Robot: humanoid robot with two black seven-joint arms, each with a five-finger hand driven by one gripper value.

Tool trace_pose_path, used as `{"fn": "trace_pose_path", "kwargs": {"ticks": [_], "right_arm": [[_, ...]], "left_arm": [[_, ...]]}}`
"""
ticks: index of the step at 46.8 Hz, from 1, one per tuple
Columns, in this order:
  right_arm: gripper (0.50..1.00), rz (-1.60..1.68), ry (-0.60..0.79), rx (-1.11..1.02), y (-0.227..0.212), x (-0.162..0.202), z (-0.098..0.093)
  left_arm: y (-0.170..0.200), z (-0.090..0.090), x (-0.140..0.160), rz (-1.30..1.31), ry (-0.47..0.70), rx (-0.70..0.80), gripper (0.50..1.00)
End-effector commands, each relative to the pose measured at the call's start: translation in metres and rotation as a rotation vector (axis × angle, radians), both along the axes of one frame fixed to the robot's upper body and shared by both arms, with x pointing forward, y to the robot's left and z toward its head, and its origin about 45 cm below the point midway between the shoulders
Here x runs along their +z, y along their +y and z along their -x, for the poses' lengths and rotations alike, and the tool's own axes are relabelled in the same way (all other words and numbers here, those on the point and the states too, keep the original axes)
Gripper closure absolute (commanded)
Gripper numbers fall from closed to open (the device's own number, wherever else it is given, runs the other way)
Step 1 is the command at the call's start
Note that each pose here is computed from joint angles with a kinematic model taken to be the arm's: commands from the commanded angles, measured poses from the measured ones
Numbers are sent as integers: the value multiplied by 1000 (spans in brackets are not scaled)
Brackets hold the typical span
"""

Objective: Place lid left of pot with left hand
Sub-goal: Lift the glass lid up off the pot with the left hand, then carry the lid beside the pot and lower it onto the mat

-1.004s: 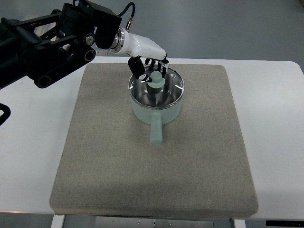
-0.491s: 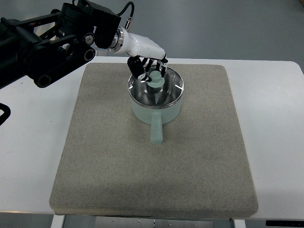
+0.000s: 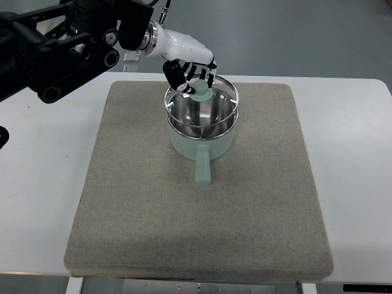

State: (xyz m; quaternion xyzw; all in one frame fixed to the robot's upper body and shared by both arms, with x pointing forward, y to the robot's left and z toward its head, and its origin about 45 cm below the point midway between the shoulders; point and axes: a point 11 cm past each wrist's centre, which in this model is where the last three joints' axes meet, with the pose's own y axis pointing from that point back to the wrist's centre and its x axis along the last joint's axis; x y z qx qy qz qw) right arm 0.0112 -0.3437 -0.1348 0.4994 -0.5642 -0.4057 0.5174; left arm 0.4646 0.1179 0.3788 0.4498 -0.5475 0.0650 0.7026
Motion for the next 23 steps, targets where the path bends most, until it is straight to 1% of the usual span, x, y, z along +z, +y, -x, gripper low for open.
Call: {"fn": "trace_pose_path", "kwargs": {"ticks": [1,6,11,15,20,23], "right_arm": [[579,0,0,0,0,0,0],[579,0,0,0,0,0,0],[579,0,0,0,0,0,0],[579,0,-1,0,0,0,-1],[579,0,1,0,0,0,0],[579,0,-1,0,0,0,-1]], "left_arm": [[4,-2,6,3,-11,8,1000],[12,-5,27,6,-51,22,1000],[34,-10,47,13,-90,65,1000],[53,-12,55,12,-103,101,1000],[87,-14,62,3,-119,160,1000],[106,-13,62,-7,-119,194,1000]]}}
